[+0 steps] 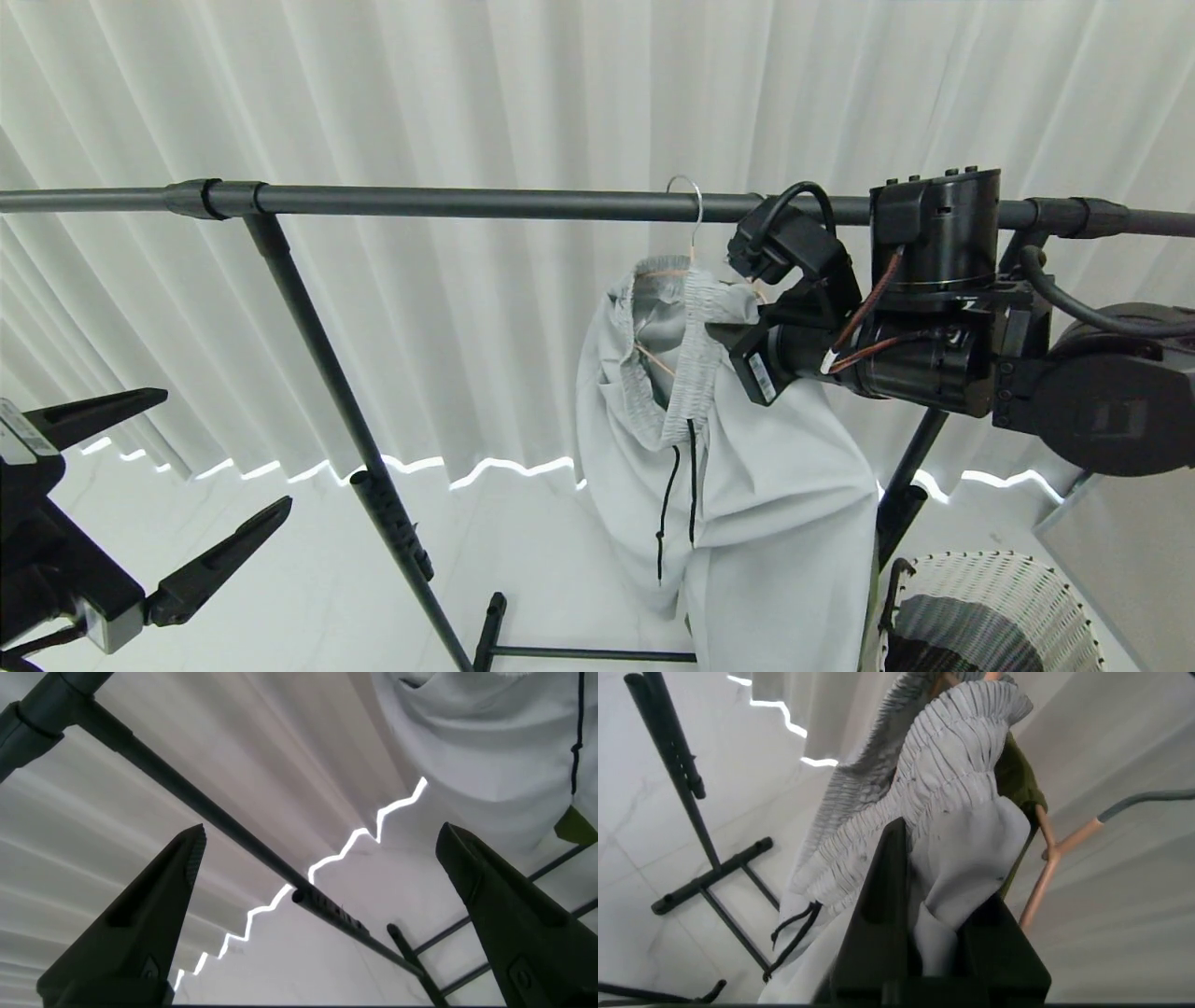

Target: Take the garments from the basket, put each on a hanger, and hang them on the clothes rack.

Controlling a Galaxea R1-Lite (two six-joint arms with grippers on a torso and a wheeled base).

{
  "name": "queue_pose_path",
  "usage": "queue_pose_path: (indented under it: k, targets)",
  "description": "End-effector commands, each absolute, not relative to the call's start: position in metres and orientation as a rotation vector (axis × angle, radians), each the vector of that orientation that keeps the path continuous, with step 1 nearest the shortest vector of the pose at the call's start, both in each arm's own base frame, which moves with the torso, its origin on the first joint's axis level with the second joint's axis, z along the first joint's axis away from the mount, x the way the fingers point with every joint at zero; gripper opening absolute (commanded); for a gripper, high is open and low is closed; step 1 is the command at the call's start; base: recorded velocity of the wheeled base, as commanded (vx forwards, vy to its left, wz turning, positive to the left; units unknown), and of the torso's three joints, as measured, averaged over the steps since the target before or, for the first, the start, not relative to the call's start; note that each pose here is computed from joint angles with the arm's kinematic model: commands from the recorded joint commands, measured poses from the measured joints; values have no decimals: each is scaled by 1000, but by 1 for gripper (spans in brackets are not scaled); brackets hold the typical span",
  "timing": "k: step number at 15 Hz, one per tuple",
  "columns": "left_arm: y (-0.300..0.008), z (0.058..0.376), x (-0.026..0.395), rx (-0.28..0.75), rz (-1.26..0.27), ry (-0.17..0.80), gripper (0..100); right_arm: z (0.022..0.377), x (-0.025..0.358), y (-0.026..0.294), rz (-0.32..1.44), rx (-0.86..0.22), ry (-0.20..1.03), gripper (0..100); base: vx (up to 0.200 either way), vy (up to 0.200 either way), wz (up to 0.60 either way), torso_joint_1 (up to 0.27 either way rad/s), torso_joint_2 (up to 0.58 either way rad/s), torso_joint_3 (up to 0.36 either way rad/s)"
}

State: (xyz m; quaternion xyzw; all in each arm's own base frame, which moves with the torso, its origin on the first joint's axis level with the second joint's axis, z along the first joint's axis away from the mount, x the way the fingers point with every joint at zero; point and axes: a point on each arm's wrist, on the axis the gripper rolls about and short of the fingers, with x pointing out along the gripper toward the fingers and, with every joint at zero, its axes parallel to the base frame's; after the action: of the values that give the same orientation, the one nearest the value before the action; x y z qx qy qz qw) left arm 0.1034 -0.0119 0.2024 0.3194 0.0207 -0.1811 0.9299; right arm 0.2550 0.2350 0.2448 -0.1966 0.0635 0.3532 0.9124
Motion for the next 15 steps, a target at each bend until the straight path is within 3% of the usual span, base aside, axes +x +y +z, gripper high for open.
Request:
queue_pose_path:
  k: [1,5,10,15]
  targets:
    - [-12,202,104,654,-372,47,100,245,250,239,743,-385,134,100,0,0,0,0,0,0]
    - [-12,201,104,648,-365,52,100,250,233,227,735,-341,58,100,0,0,0,0,0,0]
    - [-11,200,104,643,-362,61,100,264,182,194,766,-255,-85,100,0,0,0,0,0,0]
    - [-1,197,100,601,-225,106,100,263,129,115,604,-224,-147,100,0,0,0,0,0,0]
